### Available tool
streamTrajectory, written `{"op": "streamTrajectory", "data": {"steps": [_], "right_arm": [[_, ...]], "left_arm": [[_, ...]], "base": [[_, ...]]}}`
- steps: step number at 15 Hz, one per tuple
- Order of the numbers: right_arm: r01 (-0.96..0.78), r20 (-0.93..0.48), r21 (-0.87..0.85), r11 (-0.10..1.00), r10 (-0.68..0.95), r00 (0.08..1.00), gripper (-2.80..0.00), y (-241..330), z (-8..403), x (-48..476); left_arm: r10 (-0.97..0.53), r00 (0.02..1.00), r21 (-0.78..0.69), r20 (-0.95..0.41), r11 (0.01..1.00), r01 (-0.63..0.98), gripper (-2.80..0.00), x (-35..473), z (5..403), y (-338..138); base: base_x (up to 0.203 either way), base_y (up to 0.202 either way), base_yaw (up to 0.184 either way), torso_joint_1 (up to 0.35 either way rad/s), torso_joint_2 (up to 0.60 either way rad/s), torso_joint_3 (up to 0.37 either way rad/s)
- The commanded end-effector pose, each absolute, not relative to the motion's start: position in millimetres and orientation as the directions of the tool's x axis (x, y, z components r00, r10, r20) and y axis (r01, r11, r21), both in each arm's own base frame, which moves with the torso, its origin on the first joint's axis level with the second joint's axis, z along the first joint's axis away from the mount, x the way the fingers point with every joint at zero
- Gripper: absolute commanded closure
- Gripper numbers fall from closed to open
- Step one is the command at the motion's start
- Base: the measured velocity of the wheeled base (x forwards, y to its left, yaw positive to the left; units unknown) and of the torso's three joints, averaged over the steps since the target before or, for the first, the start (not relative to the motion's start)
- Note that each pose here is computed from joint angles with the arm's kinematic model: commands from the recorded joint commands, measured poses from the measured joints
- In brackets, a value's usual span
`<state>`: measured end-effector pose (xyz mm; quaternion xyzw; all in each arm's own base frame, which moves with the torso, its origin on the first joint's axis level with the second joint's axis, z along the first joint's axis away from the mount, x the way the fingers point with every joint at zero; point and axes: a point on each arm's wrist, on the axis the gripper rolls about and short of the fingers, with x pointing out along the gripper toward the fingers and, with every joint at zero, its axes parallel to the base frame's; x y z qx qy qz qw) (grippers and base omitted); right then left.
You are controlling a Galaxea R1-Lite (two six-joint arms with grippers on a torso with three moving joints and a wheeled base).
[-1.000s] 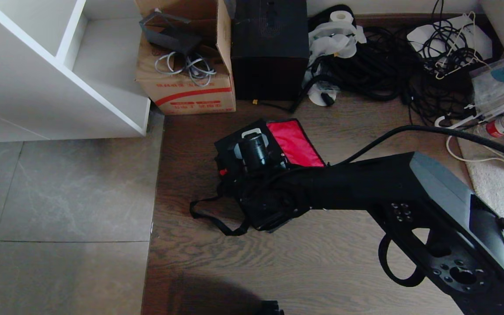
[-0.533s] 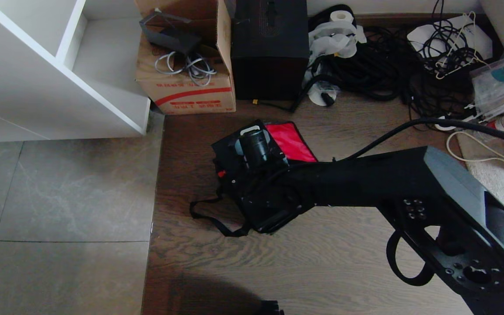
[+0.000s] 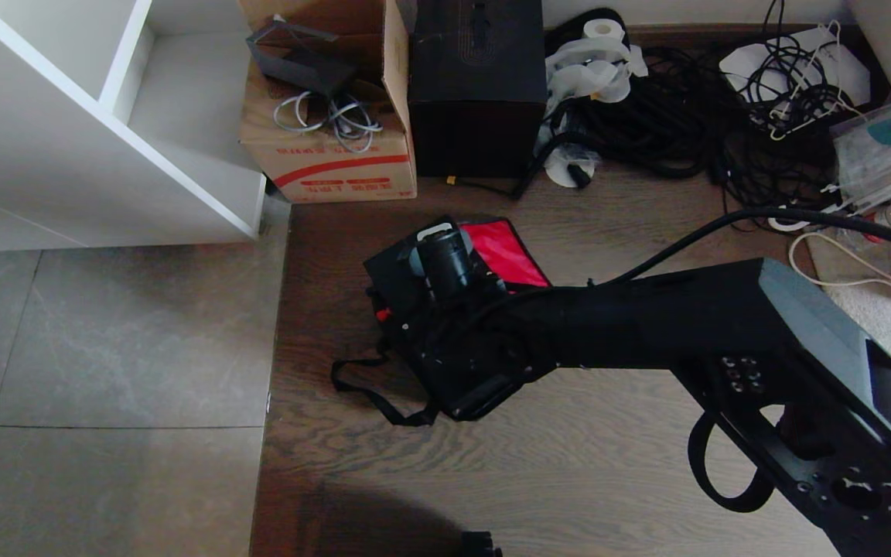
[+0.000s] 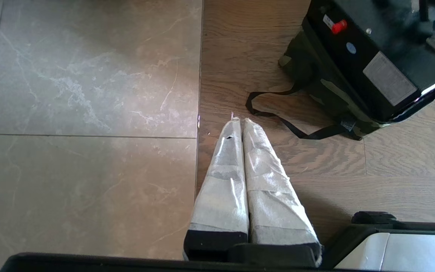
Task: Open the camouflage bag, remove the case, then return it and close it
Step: Place the black box back
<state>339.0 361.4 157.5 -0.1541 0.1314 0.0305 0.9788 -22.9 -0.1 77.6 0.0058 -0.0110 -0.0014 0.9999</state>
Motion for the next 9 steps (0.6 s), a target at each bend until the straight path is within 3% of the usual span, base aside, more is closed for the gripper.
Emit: {"op": "streamTrajectory", "data": {"steps": [1,9], "right_arm": [[-0.1,-0.277,-0.305,0.947,0.012,0.961,0.0,364,148,341],[-0.113,-0.289,-0.322,0.94,0.016,0.957,0.0,371,128,347]], "left_arm": [[-0.003,1.0,0.012,0.014,1.0,0.003,0.0,-22,75,0],[-0.003,1.0,0.012,0.014,1.0,0.003,0.0,-22,75,0]], "base": [[0.0,0.0,0.0,0.0,0.0,0.0],[0.0,0.0,0.0,0.0,0.0,0.0]]}}
